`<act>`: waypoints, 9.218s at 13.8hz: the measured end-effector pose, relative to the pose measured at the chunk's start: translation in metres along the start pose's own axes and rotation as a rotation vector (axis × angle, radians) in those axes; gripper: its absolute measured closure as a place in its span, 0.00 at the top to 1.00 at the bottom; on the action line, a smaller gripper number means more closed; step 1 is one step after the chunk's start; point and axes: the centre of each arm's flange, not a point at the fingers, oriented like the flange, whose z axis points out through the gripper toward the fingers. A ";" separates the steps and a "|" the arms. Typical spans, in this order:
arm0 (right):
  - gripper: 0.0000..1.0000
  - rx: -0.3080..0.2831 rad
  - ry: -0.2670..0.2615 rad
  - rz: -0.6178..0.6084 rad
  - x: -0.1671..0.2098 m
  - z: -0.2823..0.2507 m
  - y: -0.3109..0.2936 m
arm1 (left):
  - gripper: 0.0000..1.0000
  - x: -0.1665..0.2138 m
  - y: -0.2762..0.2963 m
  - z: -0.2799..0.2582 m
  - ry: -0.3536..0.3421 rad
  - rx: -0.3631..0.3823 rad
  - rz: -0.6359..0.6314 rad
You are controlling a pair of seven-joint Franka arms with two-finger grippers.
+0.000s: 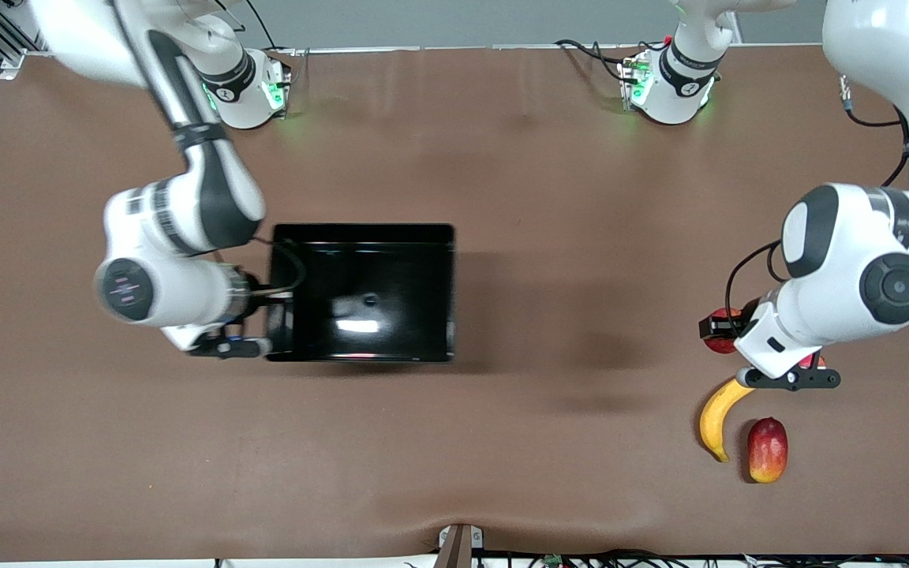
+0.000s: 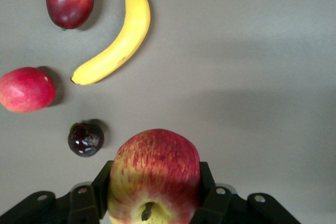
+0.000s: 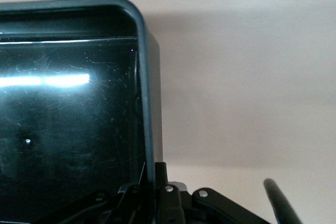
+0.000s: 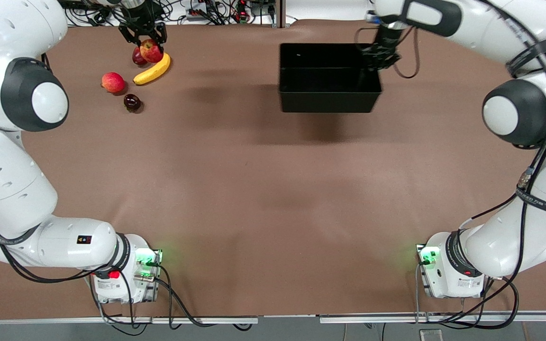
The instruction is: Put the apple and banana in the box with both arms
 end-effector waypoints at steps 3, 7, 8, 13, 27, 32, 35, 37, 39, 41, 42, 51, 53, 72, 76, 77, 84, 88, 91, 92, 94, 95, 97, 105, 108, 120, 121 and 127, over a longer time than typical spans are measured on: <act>0.05 -0.001 0.056 0.027 -0.016 0.044 -0.077 | 0.66 -0.012 0.043 -0.008 0.003 0.006 -0.048; 0.05 -0.011 0.104 0.037 -0.028 0.113 -0.137 | 0.66 -0.027 0.093 -0.004 -0.002 0.015 -0.072; 0.05 -0.007 0.121 0.059 -0.028 0.127 -0.146 | 0.66 -0.029 0.099 -0.003 -0.004 0.017 -0.071; 0.41 0.018 0.168 0.142 -0.022 0.122 -0.157 | 0.66 -0.031 0.111 0.008 -0.018 0.023 -0.065; 1.00 -0.215 0.196 0.324 -0.016 -0.214 0.052 | 0.66 -0.078 0.270 0.104 -0.021 0.028 0.025; 1.00 -0.142 0.186 0.263 -0.058 -0.280 0.210 | 0.66 -0.097 0.301 0.149 -0.063 0.055 0.075; 1.00 -0.102 0.220 0.179 -0.095 -0.287 0.273 | 0.66 -0.097 0.306 0.180 -0.074 0.054 0.082; 1.00 -0.088 0.216 0.159 -0.123 -0.295 0.280 | 0.66 -0.099 0.308 0.198 -0.090 0.062 0.086; 1.00 -0.081 0.217 0.146 -0.139 -0.304 0.273 | 0.66 -0.102 0.311 0.211 -0.105 0.069 0.091; 1.00 -0.082 0.221 0.138 -0.141 -0.306 0.269 | 0.66 -0.104 0.315 0.211 -0.104 0.069 0.097; 1.00 -0.083 0.222 0.137 -0.139 -0.305 0.269 | 0.66 -0.105 0.316 0.211 -0.104 0.068 0.099; 1.00 -0.079 0.231 0.132 -0.138 -0.305 0.266 | 1.00 -0.064 0.277 0.082 0.060 -0.023 0.034; 1.00 -0.079 0.230 0.132 -0.138 -0.305 0.266 | 1.00 -0.042 0.226 0.050 0.072 -0.026 0.028; 1.00 -0.079 0.208 0.141 -0.140 -0.304 0.270 | 1.00 0.061 -0.054 0.177 0.050 0.135 0.581; 1.00 -0.078 0.207 0.143 -0.140 -0.304 0.271 | 0.94 0.068 -0.080 0.192 0.078 0.139 0.661; 1.00 -0.078 0.207 0.143 -0.140 -0.304 0.271 | 0.92 0.069 -0.083 0.197 0.083 0.138 0.665; 1.00 -0.077 0.205 0.151 -0.141 -0.304 0.276 | 0.37 0.073 -0.075 0.211 0.105 0.127 0.699; 1.00 -0.077 0.204 0.151 -0.141 -0.303 0.276 | 0.37 0.073 -0.030 0.170 0.149 0.099 0.806; 1.00 -0.077 0.198 0.151 -0.141 -0.303 0.276 | 0.37 0.055 0.035 0.123 0.153 0.042 0.811; 1.00 -0.077 0.189 0.152 -0.142 -0.302 0.276 | 0.37 0.046 0.057 0.109 0.151 0.022 0.794; 1.00 -0.077 0.182 0.153 -0.143 -0.301 0.276 | 0.37 0.029 0.098 0.086 0.144 -0.010 0.730; 1.00 -0.077 0.182 0.153 -0.143 -0.301 0.276 | 0.37 0.020 0.118 0.076 0.143 -0.020 0.689; 1.00 -0.076 0.181 0.154 -0.143 -0.301 0.277 | 0.37 -0.001 0.166 0.066 0.147 -0.033 0.596; 1.00 -0.075 0.181 0.160 -0.143 -0.301 0.280 | 0.37 -0.114 0.350 0.091 0.117 -0.021 0.469; 1.00 -0.075 0.181 0.161 -0.143 -0.301 0.280 | 0.37 -0.134 0.380 0.117 0.119 -0.016 0.497; 1.00 -0.075 0.181 0.164 -0.144 -0.301 0.282 | 0.37 -0.144 0.409 0.216 0.117 -0.038 0.537; 1.00 -0.074 0.180 0.167 -0.144 -0.301 0.284 | 0.37 -0.141 0.407 0.220 0.121 -0.035 0.537; 1.00 -0.071 0.175 0.181 -0.145 -0.301 0.292 | 0.93 -0.109 0.396 0.184 0.210 -0.043 0.471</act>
